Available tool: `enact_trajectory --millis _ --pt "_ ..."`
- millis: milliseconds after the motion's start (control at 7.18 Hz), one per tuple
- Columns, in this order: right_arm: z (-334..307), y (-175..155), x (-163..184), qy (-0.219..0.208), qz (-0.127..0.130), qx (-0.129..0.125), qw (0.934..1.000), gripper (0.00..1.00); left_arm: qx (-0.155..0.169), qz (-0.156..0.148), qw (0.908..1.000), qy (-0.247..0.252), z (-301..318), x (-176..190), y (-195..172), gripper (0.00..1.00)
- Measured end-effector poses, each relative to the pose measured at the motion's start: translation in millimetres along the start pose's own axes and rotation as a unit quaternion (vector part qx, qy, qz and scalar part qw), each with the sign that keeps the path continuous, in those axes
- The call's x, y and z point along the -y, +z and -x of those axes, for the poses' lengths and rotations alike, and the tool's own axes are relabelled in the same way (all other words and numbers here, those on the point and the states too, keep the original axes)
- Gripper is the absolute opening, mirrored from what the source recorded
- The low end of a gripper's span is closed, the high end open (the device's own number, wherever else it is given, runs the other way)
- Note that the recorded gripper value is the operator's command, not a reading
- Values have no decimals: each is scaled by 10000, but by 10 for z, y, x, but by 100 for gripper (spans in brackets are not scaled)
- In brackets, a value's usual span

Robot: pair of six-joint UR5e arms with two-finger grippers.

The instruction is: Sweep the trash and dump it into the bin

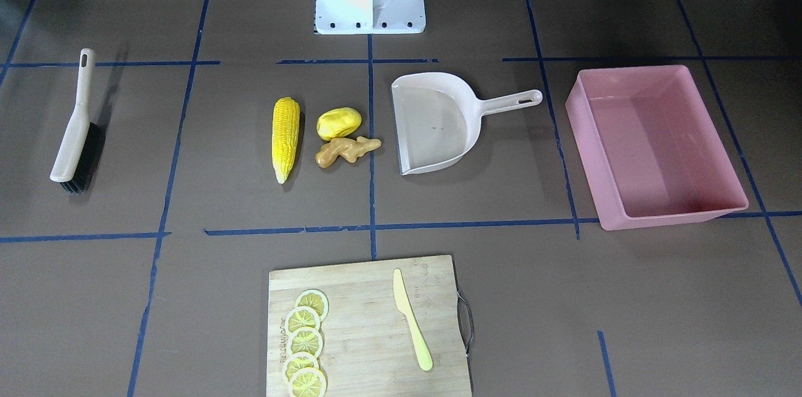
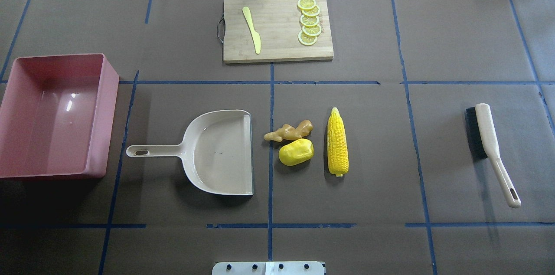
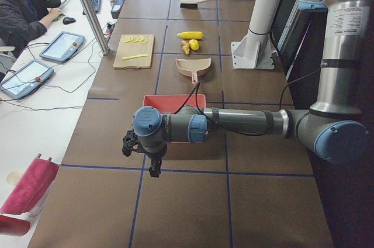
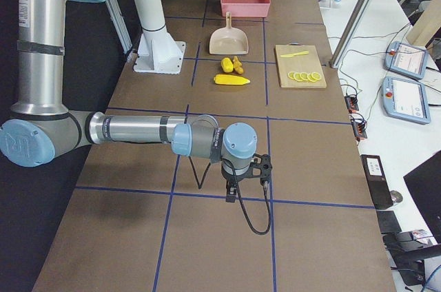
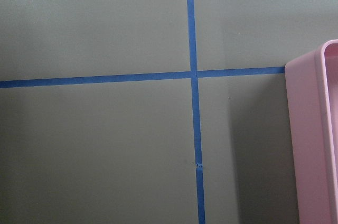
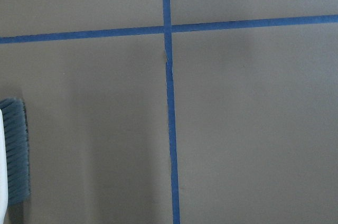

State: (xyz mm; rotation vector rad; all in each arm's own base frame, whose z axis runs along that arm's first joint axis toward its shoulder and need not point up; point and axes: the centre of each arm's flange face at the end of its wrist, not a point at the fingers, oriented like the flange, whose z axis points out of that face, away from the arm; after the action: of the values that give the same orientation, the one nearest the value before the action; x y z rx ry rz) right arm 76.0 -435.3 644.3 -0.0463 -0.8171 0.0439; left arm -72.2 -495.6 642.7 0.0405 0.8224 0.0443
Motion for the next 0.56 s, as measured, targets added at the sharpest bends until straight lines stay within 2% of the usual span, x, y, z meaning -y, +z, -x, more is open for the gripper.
enact_trajectory --millis 557 --pt "24 -21 33 -4 -23 -15 10000 100 -7 -1 10000 -68 -4 -2 5 100"
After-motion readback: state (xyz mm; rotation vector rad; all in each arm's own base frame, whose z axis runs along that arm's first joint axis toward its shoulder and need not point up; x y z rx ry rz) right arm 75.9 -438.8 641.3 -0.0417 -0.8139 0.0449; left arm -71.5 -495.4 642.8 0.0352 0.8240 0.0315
